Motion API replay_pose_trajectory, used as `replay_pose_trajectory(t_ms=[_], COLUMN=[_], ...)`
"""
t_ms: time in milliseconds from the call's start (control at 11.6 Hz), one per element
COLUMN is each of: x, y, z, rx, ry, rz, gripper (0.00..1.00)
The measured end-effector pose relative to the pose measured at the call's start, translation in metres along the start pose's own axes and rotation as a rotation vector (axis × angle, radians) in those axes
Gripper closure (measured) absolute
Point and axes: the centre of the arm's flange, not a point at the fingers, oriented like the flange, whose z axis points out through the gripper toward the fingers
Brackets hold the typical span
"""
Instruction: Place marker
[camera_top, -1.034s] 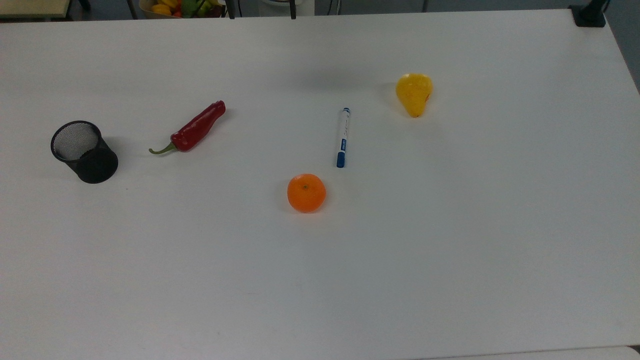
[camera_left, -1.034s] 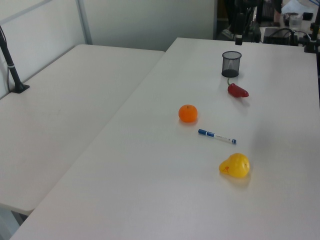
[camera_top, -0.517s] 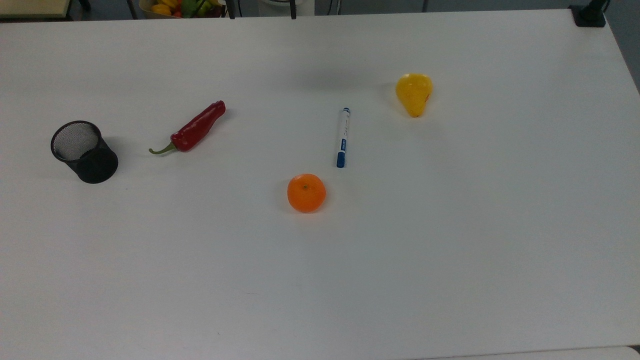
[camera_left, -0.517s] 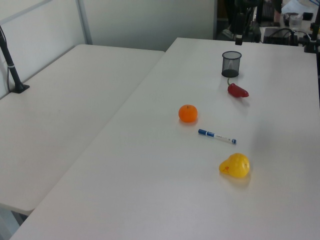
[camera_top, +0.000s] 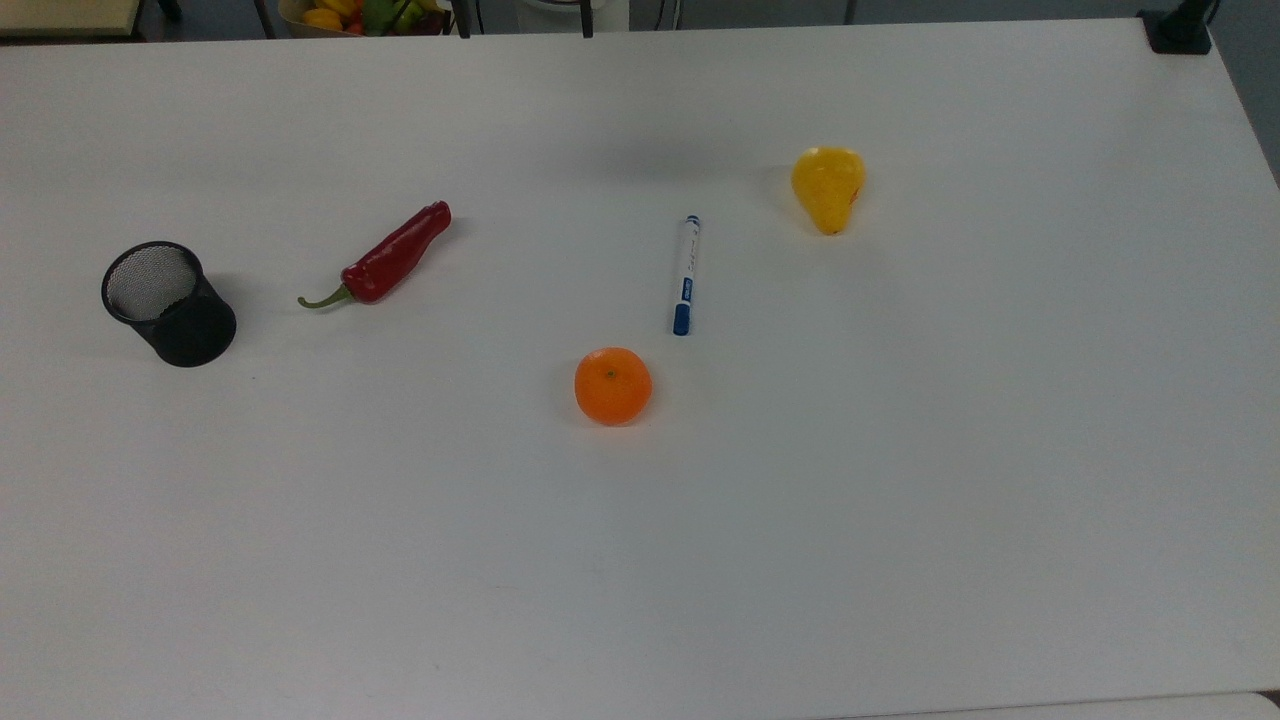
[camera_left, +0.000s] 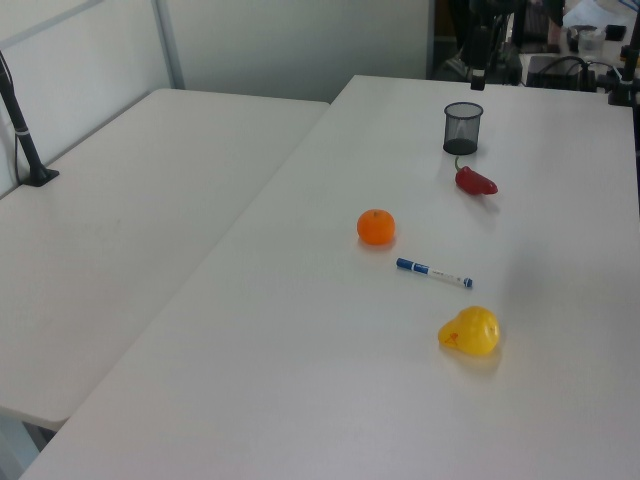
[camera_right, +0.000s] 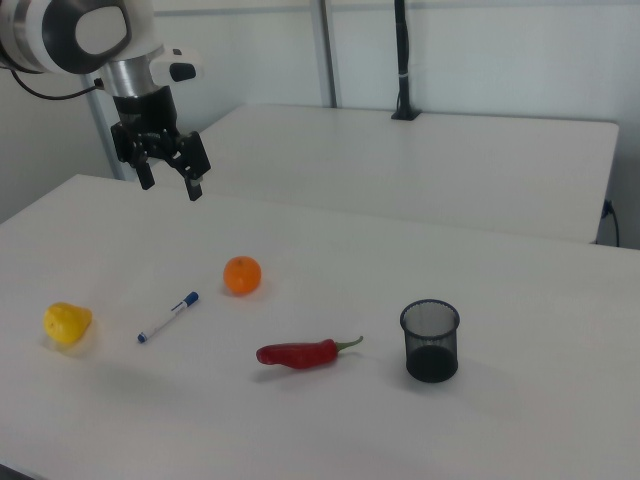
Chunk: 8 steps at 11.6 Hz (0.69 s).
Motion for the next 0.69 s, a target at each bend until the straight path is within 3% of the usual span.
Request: replay_pose_trajectory(t_ms=[689], x=[0.018], y=[-0.022], z=[0.038], rx=[0.001], ry=[0.012], rz=[-0.037], gripper=[0.00])
